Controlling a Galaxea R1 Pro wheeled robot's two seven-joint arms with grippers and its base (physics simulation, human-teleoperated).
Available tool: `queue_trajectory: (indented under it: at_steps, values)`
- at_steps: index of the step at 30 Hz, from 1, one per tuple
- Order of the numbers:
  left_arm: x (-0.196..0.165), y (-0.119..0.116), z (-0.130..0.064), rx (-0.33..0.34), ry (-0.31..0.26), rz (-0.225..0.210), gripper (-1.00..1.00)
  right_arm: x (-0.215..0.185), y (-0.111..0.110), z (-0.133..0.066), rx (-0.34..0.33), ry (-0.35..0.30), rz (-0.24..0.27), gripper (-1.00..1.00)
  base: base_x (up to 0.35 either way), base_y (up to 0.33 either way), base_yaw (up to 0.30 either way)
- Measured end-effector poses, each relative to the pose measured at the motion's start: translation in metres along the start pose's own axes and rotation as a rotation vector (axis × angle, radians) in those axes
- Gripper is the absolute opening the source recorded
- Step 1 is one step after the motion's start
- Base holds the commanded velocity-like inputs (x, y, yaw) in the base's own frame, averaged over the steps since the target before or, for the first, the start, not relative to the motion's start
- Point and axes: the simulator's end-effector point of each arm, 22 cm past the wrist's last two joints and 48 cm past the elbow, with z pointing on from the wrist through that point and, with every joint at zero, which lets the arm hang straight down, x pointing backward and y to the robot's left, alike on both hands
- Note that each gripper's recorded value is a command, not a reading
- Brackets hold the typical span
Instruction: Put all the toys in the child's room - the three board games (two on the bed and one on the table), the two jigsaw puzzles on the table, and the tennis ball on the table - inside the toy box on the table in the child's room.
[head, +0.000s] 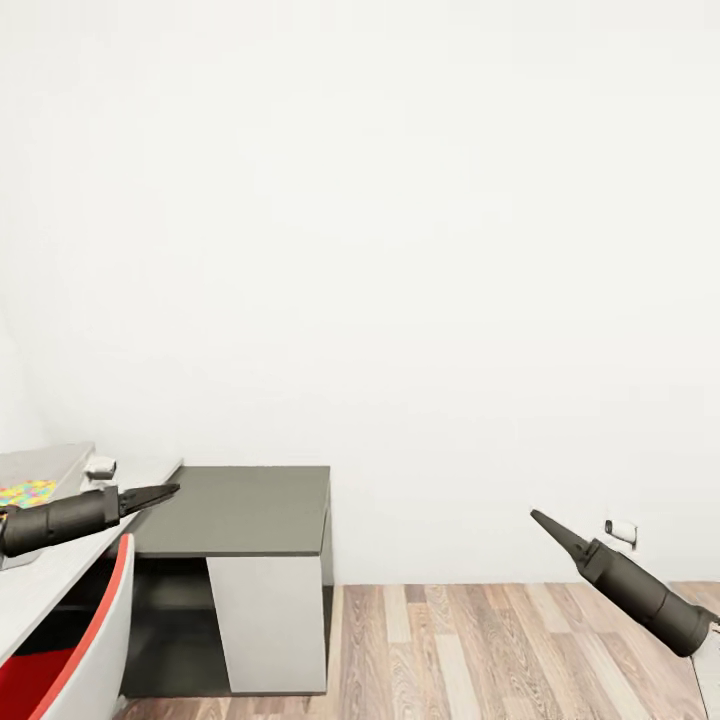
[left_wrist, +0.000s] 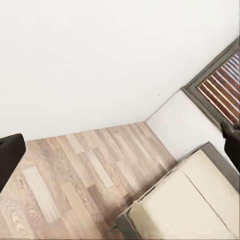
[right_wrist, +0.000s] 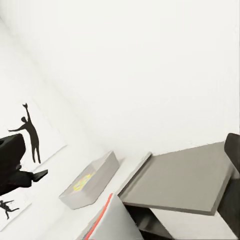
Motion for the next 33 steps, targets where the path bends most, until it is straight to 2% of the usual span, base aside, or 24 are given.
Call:
queue_trajectory:
  at_steps: [2,3,5,6,8,9,11,13,15,18,21,22,24,25,27,30,31,33]
  values:
    - [0.013,-0.008,0.020,0.030,0.042,-0.004,1.00,0.011,-0.027,0.002,0.090,0.015,0.032,1.00,0.000,0.000,-0.149]
    - [0.020,-0.005,0.030,0.021,0.057,-0.010,1.00,0.019,-0.042,0.005,0.143,0.031,0.048,1.00,0.000,0.000,-0.074]
    - [0.031,0.012,0.048,-0.059,0.077,-0.021,1.00,0.035,-0.072,0.014,0.253,0.066,0.064,1.00,0.000,0.000,-0.043]
    - [0.034,0.018,0.052,-0.087,0.079,-0.023,1.00,0.040,-0.080,0.017,0.282,0.076,0.066,1.00,0.000,0.000,-0.024]
    - [0.040,0.043,0.062,-0.208,0.083,-0.022,1.00,0.064,-0.112,0.028,0.391,0.121,0.075,1.00,0.000,0.000,-0.013]
    - [0.042,0.057,0.063,-0.271,0.084,-0.016,1.00,0.077,-0.127,0.035,0.438,0.147,0.082,1.00,0.000,0.000,-0.008]
    - [0.047,0.078,0.061,-0.358,0.088,-0.018,1.00,0.094,-0.145,0.046,0.495,0.191,0.092,1.00,0.000,0.000,-0.004]
    - [0.063,0.106,0.058,-0.450,0.112,-0.048,1.00,0.123,-0.163,0.053,0.560,0.262,0.102,1.00,0.000,0.000,-0.002]
    - [0.081,0.125,0.056,-0.504,0.141,-0.083,1.00,0.155,-0.178,0.048,0.620,0.334,0.120,1.00,0.000,0.000,-0.001]
    - [0.124,0.166,0.051,-0.612,0.202,-0.128,1.00,0.210,-0.201,0.024,0.731,0.452,0.145,1.00,0.000,0.000,0.000]
    - [0.193,0.215,0.038,-0.759,0.286,-0.166,1.00,0.244,-0.218,-0.003,0.817,0.509,0.139,1.00,0.000,0.000,0.000]
    - [0.207,0.222,0.035,-0.785,0.302,-0.175,1.00,0.249,-0.220,-0.008,0.832,0.520,0.138,1.00,0.000,0.000,0.000]
    - [0.261,0.246,0.022,-0.889,0.361,-0.180,1.00,0.272,-0.230,-0.031,0.890,0.570,0.135,1.00,0.000,0.000,0.000]
    - [0.274,0.251,0.020,-0.913,0.372,-0.182,1.00,0.279,-0.232,-0.038,0.906,0.582,0.135,1.00,0.000,0.000,0.000]
    - [0.328,0.262,0.009,-1.013,0.413,-0.165,1.00,0.312,-0.243,-0.076,0.980,0.648,0.121,1.00,0.000,0.000,0.000]
    - [0.365,0.265,0.000,-1.092,0.423,-0.135,1.00,0.346,-0.248,-0.118,1.039,0.731,0.071,1.00,0.000,0.000,0.000]
    - [0.379,0.264,-0.003,-1.117,0.425,-0.125,1.00,0.358,-0.248,-0.130,1.049,0.760,0.046,1.00,0.000,0.000,0.000]
    - [0.407,0.261,-0.015,-1.162,0.436,-0.111,1.00,0.379,-0.241,-0.139,1.047,0.794,0.011,1.00,0.000,0.000,0.000]
